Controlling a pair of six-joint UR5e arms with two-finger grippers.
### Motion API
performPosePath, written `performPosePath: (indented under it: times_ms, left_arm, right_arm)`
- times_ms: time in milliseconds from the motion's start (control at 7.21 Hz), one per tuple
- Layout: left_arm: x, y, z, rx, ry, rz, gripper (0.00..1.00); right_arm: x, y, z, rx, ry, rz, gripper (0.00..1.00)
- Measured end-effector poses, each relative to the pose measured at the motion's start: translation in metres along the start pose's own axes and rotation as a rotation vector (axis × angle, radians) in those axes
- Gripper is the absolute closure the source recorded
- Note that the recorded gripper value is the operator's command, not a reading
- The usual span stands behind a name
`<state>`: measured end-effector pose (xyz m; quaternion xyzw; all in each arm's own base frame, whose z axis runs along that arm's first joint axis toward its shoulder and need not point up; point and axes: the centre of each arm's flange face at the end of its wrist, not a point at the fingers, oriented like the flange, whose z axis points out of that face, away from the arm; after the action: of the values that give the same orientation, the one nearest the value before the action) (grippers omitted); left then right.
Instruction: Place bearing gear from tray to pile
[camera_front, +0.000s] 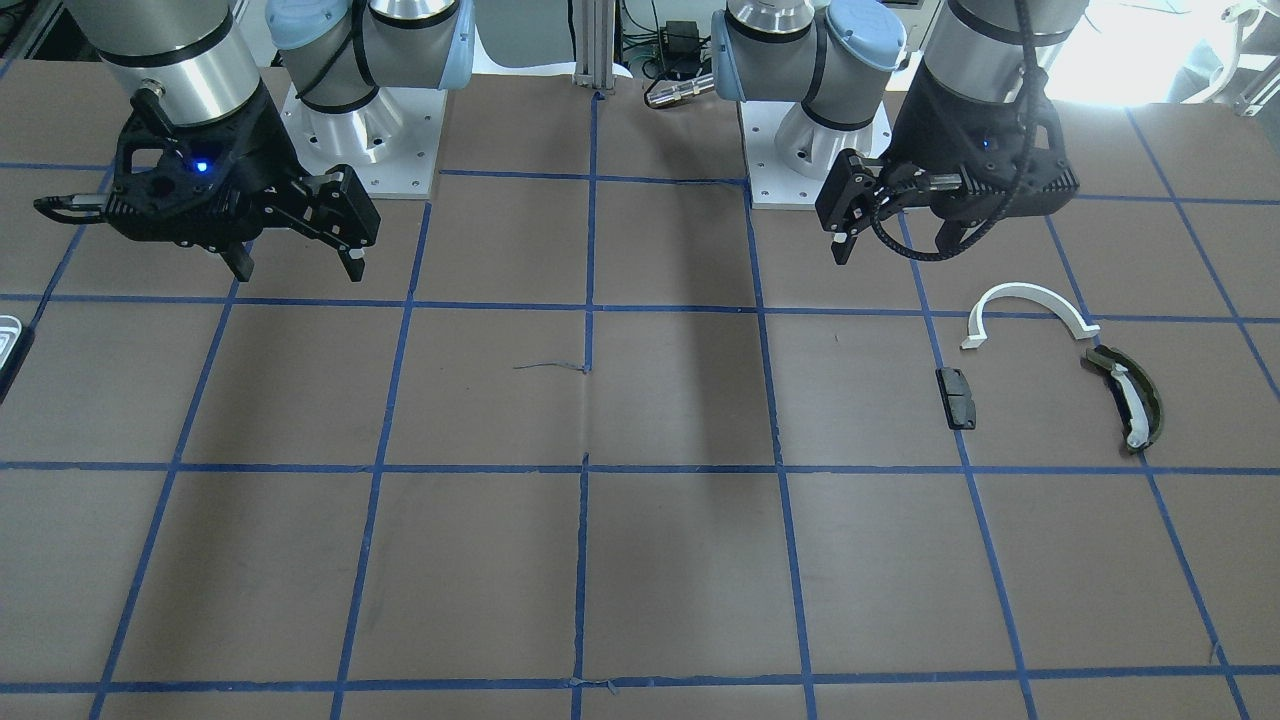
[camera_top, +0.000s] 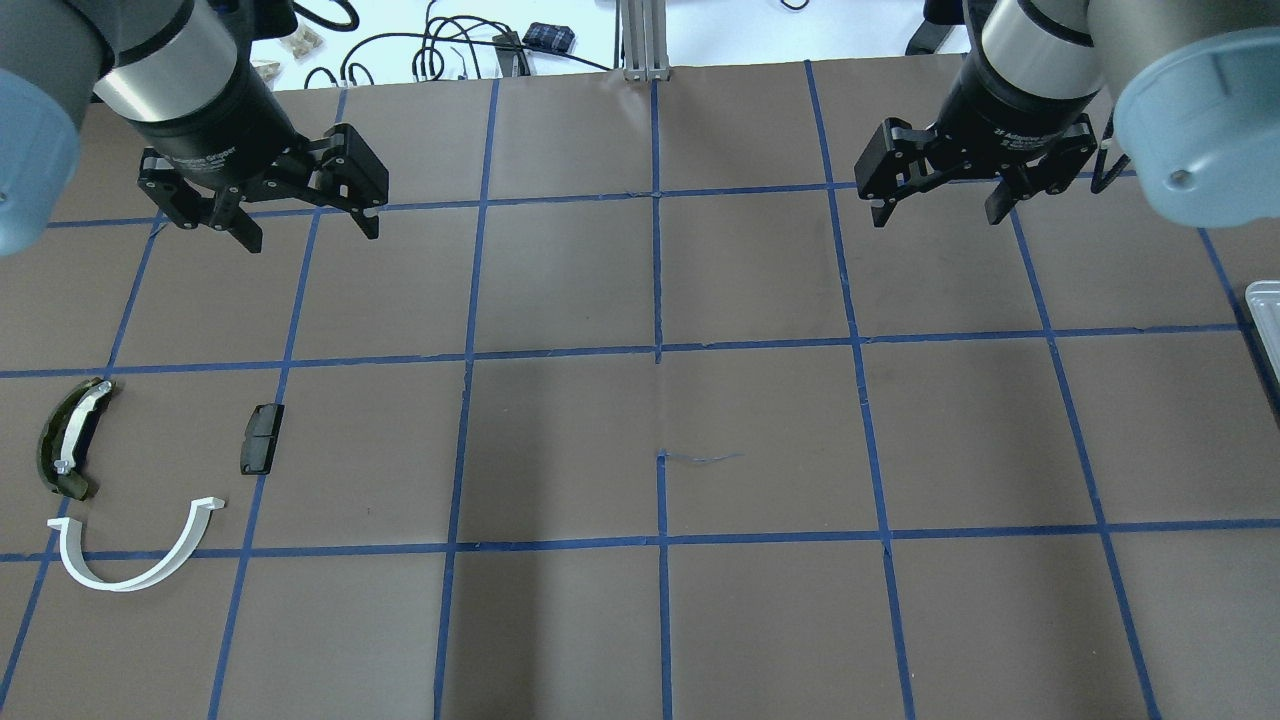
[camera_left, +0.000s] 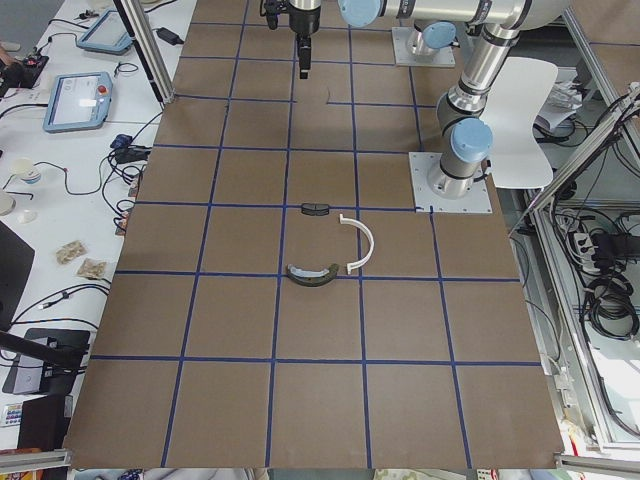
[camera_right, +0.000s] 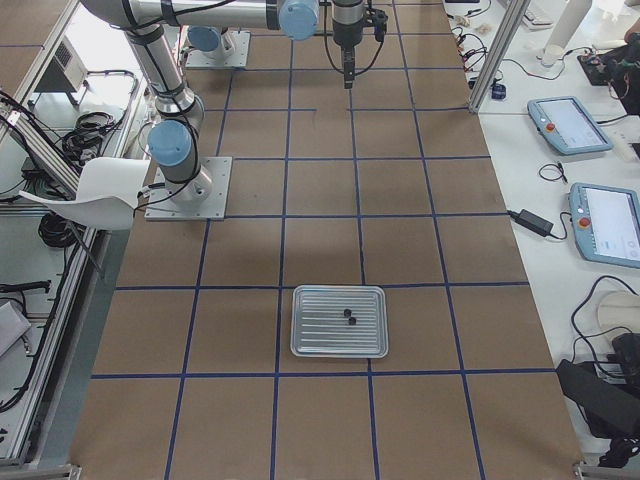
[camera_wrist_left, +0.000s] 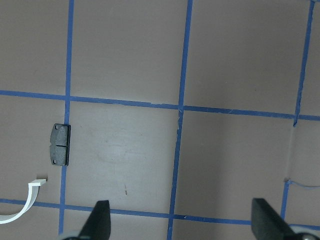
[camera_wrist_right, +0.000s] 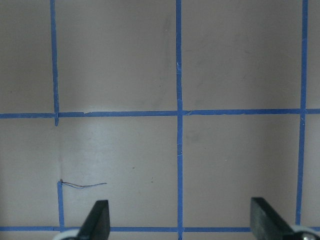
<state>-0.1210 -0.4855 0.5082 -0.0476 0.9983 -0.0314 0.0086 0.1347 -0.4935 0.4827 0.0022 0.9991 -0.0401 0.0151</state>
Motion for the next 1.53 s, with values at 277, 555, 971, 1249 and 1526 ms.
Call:
performPosePath:
  times_ms: [277,555,971,1249,1526]
  left_arm:
    - [0.0,0.0,0.0,0.0,0.0,0.0,0.0]
    - [0.0,0.0,0.0,0.001,0.0,0.0,0.0]
    - [0.0,0.0,0.0,0.001,-0.001,0.0,0.0]
    - [-0.001,0.0,0.0,0.001,-0.001,-0.001,0.0]
    - [-0.001,0.0,0.0,0.001,-0.001,0.0,0.0]
  right_arm:
    - [0.0,-0.001,0.001,-0.002,-0.001,-0.01,0.0]
    - [0.0,-0.001,0.005,-0.01,-0.007,-0.015,0.0]
    - [0.0,0.002,0.01,-0.029,-0.001,-0.016,0.0]
    - [0.001,-0.001,0.012,-0.03,-0.007,-0.012,0.0]
    - [0.008,-0.004,0.013,-0.031,0.001,0.006,0.0]
